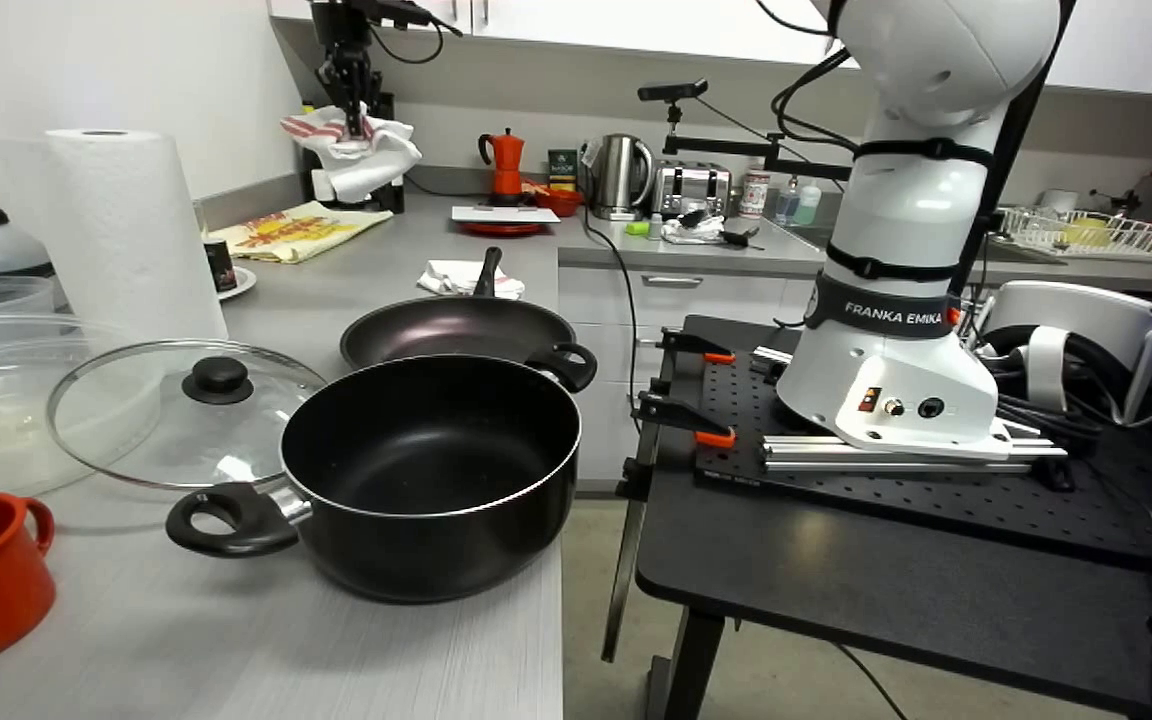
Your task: Use the towel to clean the pan
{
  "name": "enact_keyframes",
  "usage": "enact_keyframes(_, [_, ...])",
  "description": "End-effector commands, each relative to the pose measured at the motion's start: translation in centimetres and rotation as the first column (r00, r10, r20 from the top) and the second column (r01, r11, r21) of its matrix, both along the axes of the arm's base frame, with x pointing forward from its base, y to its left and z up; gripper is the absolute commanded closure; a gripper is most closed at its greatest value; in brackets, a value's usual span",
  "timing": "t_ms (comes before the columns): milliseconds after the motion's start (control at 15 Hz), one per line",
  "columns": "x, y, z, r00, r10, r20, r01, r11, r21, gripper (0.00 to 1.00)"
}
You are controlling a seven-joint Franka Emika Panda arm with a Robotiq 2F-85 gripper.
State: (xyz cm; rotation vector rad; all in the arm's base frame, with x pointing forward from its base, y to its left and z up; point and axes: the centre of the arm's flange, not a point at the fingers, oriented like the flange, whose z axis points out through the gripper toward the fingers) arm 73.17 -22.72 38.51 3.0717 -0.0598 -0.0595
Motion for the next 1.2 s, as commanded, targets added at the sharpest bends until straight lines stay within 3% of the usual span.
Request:
enact_keyframes(0, [-7.5,2.9,0.6,1.000,0.010,-0.004,-0.010,1.000,-0.003,0.97])
enact_keyframes(667, [-11.8,8.8,-4.2,0.997,0.062,-0.038,-0.061,0.998,0.025,0.97])
enact_keyframes(1133, [-17.5,13.9,-9.6,0.993,0.103,-0.066,-0.101,0.994,0.029,0.97])
